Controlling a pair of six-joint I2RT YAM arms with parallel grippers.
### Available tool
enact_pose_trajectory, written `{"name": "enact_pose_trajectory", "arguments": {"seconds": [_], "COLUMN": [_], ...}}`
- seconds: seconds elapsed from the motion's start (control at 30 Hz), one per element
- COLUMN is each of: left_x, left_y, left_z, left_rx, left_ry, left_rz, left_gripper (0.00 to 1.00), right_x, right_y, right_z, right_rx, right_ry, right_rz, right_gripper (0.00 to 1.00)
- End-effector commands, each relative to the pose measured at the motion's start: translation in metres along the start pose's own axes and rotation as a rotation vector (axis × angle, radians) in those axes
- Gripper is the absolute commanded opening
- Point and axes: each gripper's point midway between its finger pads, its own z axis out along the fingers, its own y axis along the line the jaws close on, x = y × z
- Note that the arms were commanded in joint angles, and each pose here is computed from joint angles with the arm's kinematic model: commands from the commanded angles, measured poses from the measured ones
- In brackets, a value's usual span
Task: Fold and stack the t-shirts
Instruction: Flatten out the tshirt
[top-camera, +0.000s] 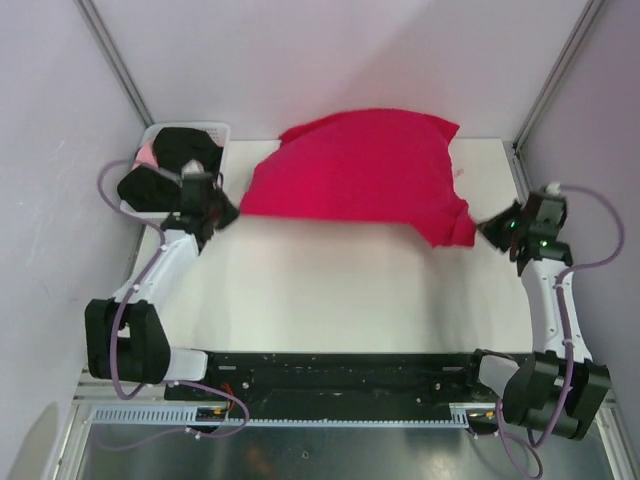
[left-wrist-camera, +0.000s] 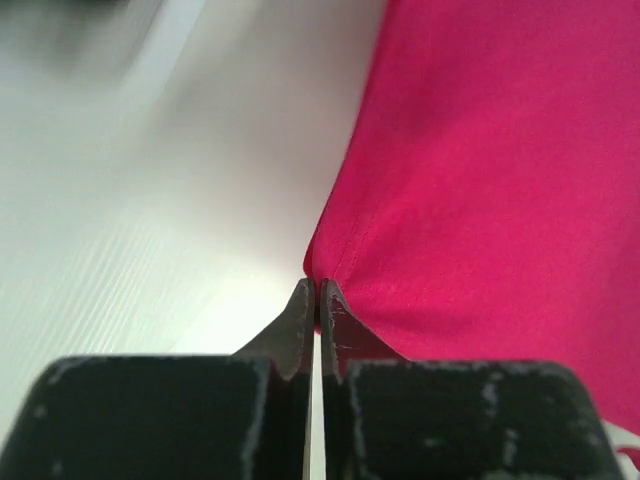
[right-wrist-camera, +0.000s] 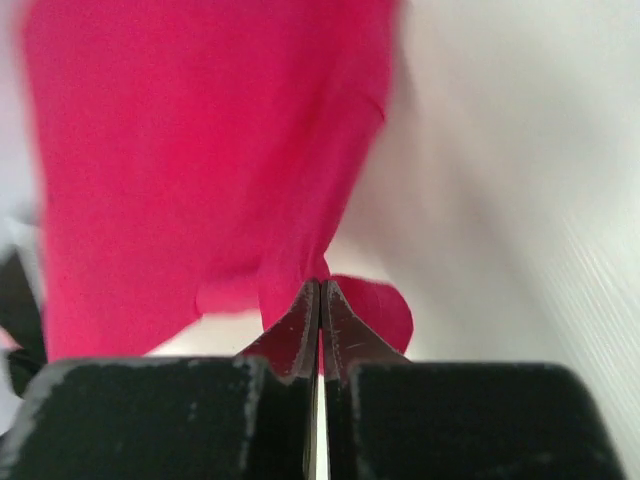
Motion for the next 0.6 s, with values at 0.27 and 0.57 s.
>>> {"name": "enact_pose_trajectory", "arguments": {"seconds": [0.27, 0.57], "left_x": [0.136, 0.133], "left_y": [0.116, 0.109], "left_z": [0.003, -0.018], "left_rx": [-0.284, -0.229], "left_ry": [0.280, 0.271], "left_rz": [-0.080, -0.051], "left_gripper": [0.00, 0.28], "right_x": [0.154, 0.162], "right_y": [-0.114, -0.114], "right_z": [0.002, -0.033], "right_rx": [0.257, 0.299], "right_ry": [0.435, 0.424], "right_rz": [-0.002, -0.075], "right_gripper": [0.29, 0.57]}}
